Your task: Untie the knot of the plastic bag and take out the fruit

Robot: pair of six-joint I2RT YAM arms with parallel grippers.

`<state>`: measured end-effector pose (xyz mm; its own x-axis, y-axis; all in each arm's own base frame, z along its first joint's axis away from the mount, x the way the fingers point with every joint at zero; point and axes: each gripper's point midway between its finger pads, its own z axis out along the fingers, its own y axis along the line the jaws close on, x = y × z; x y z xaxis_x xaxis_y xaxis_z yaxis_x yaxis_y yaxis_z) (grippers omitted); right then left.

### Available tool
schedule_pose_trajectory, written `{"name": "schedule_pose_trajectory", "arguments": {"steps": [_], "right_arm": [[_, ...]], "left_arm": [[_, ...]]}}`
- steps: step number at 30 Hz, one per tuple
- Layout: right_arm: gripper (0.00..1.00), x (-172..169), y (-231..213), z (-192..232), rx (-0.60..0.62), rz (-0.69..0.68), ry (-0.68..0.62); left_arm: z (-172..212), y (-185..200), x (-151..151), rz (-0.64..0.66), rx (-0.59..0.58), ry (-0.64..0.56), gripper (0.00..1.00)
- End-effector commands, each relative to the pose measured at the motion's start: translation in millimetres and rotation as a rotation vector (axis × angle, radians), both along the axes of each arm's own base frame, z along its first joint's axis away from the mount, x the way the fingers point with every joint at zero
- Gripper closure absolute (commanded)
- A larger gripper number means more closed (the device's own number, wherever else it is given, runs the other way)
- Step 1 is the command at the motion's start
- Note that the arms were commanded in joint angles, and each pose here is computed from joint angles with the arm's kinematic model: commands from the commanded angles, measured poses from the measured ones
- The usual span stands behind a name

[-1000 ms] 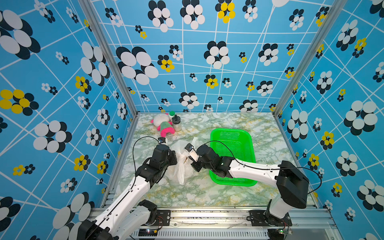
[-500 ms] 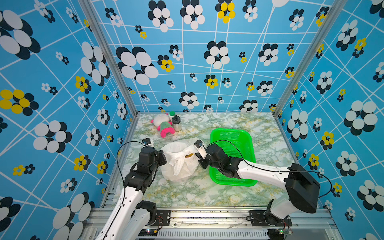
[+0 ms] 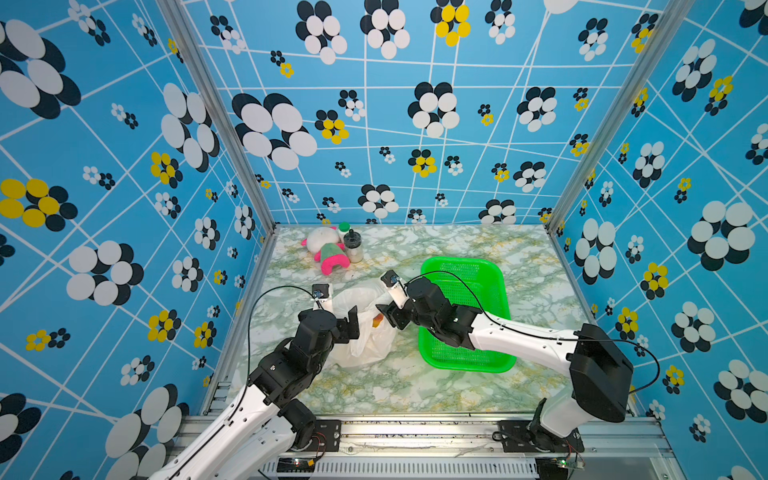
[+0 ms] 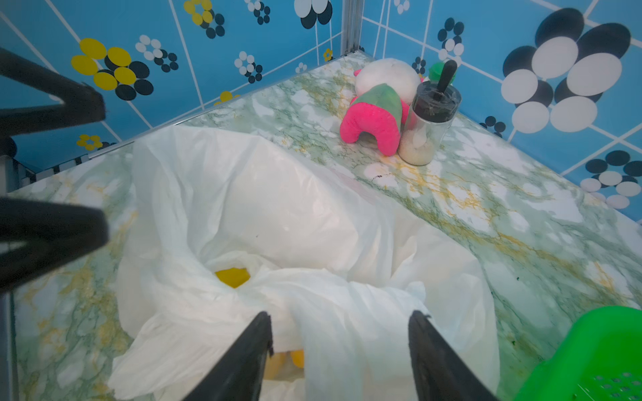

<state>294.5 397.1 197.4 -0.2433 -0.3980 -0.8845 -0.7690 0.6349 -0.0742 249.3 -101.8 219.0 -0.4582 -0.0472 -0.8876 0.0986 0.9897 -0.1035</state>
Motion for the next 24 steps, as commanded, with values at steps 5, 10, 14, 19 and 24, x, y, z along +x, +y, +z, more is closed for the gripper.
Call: {"name": "schedule_pose_trajectory", "arguments": {"steps": [5, 10, 14, 19, 24], "right_arm": [[0.39, -4.7, 8.6, -17.1, -0.08, 0.053, 0.031], [0.42, -3.8, 3.9, -29.6, -0.107, 0.032, 0.045], [0.71, -3.0, 2.1, -33.2, -0.107, 0.021, 0.055], [0.95, -8.0, -3.2, -20.6, -0.053, 0.015, 0.051], [1.0, -16.6, -5.7, -5.4, -0.002, 0.036, 0.048]], "left_arm": [[-8.5, -15.1, 2.3, -0.043, 0.126, -0.032, 0.02], [-27.0, -22.7, -0.7, -0.078, 0.138, 0.016, 0.01], [-41.4, -20.6, -2.5, -0.07, 0.147, 0.043, 0.01], [-50.9, -23.8, -7.1, -0.096, 0.137, 0.073, 0.01], [-59.0, -25.9, -6.3, -0.102, 0.147, 0.088, 0.01]]}}
